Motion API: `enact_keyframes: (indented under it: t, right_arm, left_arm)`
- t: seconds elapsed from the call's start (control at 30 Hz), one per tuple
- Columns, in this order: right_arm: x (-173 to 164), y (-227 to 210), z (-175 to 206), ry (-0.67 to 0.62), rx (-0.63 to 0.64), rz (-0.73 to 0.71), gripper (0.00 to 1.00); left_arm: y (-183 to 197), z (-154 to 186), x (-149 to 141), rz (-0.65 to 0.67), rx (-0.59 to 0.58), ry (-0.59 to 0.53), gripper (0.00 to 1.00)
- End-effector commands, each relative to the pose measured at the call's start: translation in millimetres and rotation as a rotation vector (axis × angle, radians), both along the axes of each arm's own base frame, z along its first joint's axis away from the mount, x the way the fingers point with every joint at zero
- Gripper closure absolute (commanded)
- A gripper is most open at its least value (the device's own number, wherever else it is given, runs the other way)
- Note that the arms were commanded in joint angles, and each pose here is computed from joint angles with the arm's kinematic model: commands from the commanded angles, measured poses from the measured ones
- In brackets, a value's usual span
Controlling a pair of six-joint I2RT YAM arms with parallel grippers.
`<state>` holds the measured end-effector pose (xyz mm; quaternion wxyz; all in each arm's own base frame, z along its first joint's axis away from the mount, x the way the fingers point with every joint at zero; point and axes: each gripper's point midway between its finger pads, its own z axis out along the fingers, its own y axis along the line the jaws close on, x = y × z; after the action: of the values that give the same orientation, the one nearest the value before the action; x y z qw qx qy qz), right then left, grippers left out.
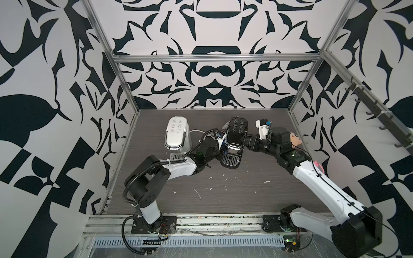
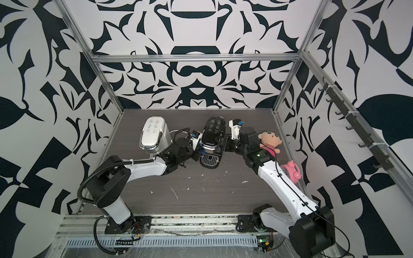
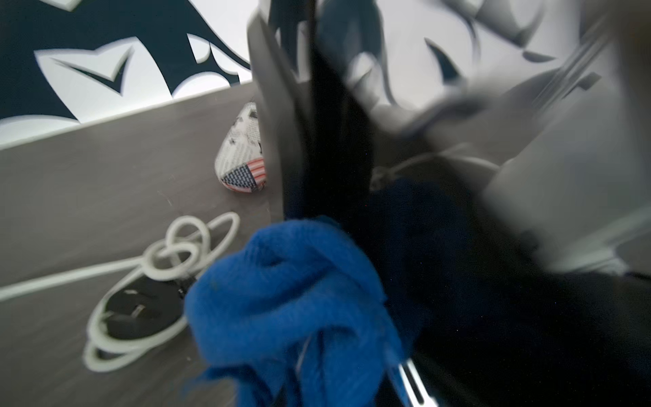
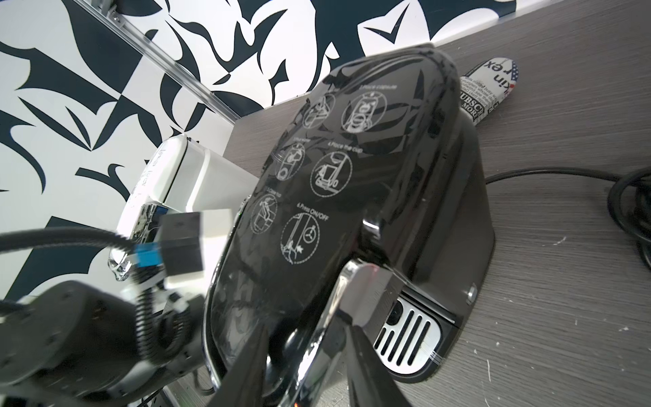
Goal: Wipe the surface of a coffee machine
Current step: Wipe the dirt from the surface of the coffee machine.
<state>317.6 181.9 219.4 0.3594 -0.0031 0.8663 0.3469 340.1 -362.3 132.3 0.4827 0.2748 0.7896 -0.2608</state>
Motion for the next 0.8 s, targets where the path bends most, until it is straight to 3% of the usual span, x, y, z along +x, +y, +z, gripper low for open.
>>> enact_keyframes:
  t: [0.0, 0.17, 0.53, 0.77]
  right_arm:
    - [-86.5, -54.8, -160.6, 0.565, -0.369, -0.029, 0.62]
    - [-85.2, -55.3, -158.5, 0.562, -0.372, -0.03, 0.62]
    - [-84.3, -56.0, -157.7, 0.56, -0.377, -0.032, 0.62]
    - [-82.0, -56.5, -155.0, 0.557, -0.379, -0.037, 0.62]
  left_arm:
    - [-24.9, -8.8, -14.7, -0.106, -0.052, 0.022, 1.0]
    - [-18.6, -24.2, -9.9, -0.072, -0.029, 0.014, 1.0]
    - [-10.2, 36.0, -12.2, -0.1, -0.135, -0.09, 1.0]
    - [-7.6, -29.7, -2.2, -0.022, -0.107, 0.012, 1.0]
